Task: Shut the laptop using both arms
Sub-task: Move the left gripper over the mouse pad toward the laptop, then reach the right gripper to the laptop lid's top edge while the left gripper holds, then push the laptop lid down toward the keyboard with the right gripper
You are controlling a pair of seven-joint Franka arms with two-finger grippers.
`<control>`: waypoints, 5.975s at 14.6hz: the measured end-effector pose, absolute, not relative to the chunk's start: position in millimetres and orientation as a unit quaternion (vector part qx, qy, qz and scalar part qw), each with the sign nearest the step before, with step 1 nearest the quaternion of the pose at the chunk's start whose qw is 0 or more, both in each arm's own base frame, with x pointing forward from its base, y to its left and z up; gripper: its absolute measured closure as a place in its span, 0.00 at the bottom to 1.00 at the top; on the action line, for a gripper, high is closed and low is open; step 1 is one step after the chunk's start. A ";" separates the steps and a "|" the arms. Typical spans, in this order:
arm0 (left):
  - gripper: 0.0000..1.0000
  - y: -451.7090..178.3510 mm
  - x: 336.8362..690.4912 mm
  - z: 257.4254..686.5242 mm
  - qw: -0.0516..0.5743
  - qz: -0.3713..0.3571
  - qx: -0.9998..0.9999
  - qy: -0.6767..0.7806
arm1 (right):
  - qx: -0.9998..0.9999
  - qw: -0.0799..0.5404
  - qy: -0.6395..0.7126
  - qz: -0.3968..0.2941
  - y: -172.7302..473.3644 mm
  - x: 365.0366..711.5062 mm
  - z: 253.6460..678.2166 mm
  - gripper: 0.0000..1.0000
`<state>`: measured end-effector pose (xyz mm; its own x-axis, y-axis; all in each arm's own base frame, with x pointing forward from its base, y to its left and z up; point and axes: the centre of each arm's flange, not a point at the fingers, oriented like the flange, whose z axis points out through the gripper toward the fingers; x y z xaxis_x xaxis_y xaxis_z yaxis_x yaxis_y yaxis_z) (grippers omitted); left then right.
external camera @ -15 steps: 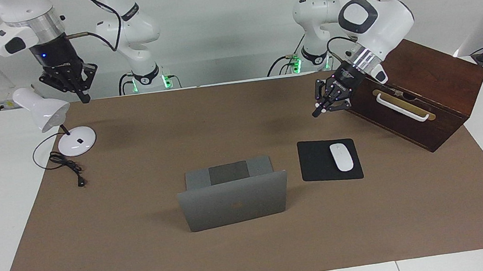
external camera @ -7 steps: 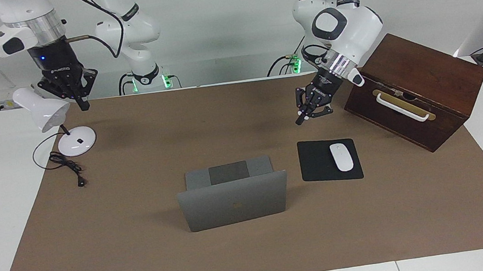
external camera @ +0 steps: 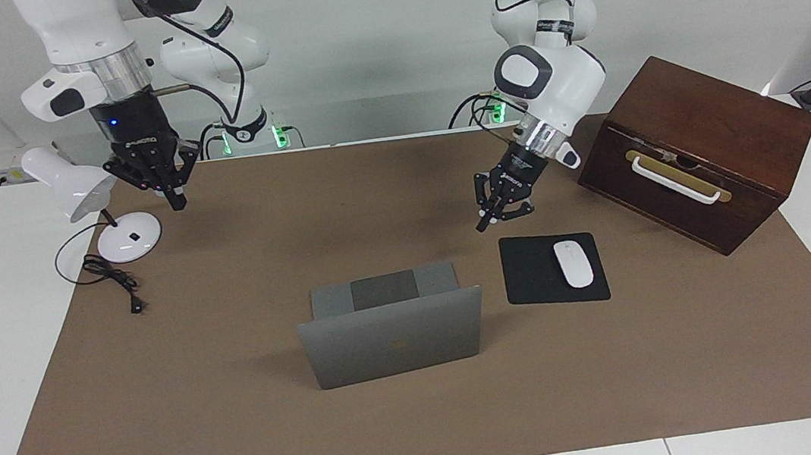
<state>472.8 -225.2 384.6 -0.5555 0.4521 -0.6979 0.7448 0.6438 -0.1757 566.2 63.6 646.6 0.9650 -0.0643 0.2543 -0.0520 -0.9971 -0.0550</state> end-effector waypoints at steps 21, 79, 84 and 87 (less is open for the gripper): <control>0.99 -235.7 477.9 267.6 0.423 -0.300 0.421 0.744 | -0.982 0.021 0.047 -0.179 164.6 651.5 579.1 0.99; 0.99 -263.8 484.1 226.7 0.428 -0.265 0.438 0.745 | -0.987 0.053 -0.009 -0.154 285.5 707.0 445.6 0.99; 0.99 -263.8 484.1 226.6 0.429 -0.265 0.438 0.745 | -0.990 0.052 -0.001 -0.130 295.6 699.1 440.0 0.99; 0.99 -263.8 484.1 226.6 0.429 -0.265 0.438 0.745 | -0.991 0.053 0.013 -0.122 304.7 694.1 434.1 0.99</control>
<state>484.1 -263.8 226.6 -0.2489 0.4253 -0.8702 0.8793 0.4759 -0.0189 694.1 304.7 434.1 0.9697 -0.0388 0.2412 -0.0129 -0.9941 -0.1081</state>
